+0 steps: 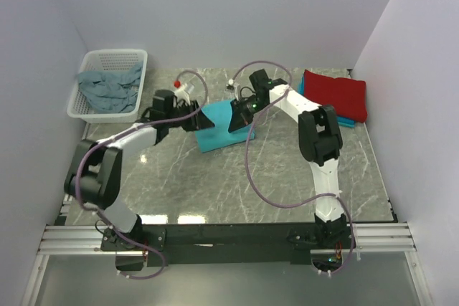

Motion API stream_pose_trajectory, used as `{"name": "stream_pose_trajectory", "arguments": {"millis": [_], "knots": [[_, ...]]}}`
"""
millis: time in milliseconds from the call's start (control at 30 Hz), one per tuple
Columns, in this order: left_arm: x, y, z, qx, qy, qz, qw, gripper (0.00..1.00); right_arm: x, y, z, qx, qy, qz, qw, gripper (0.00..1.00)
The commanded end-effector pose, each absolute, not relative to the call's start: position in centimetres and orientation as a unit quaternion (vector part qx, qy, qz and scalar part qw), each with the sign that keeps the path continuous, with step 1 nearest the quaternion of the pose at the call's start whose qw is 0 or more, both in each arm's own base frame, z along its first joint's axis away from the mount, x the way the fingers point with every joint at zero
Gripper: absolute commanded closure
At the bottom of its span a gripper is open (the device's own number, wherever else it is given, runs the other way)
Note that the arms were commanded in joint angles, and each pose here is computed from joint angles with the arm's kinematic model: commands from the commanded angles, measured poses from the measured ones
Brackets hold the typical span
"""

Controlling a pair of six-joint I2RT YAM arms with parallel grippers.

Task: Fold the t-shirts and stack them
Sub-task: Fold the tshirt

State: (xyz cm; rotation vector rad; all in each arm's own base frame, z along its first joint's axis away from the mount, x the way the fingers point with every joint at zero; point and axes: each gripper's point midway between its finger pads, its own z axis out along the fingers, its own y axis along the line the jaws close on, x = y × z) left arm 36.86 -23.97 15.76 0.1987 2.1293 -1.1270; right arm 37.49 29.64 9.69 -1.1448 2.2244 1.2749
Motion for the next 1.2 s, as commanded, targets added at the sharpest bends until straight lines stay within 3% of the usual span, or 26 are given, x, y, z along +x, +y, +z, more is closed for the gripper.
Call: {"name": "stream_pose_trajectory", "arguments": {"millis": [0, 433, 633, 800, 1067, 1167], "knots": [[35.5, -27.0, 16.0, 0.078, 0.804, -0.495, 0.32, 0.68, 36.4, 30.8, 10.9, -0.342, 0.785, 0.503, 0.116, 0.94], [35.3, -25.2, 3.4, 0.012, 0.894, -0.381, 0.237, 0.73, 39.5, 28.2, 2.7, -0.233, 0.889, 0.388, 0.07, 0.92], [34.7, -23.4, 0.2, -0.011, 0.915, -0.342, 0.213, 0.74, 39.3, 26.9, 1.3, -0.22, 0.898, 0.376, 0.061, 0.91], [34.3, -22.8, 1.3, -0.005, 0.911, -0.347, 0.222, 0.73, 40.0, 25.6, 2.9, -0.224, 0.893, 0.384, 0.074, 0.89], [35.7, -21.7, 8.7, 0.005, 0.893, -0.34, 0.295, 0.66, 41.8, 22.2, 8.7, -0.234, 0.883, 0.387, 0.124, 0.83], [35.7, -21.1, 10.7, 0.001, 0.888, -0.331, 0.319, 0.66, 42.9, 20.5, 9.7, -0.229, 0.893, 0.357, 0.154, 0.77]]}}
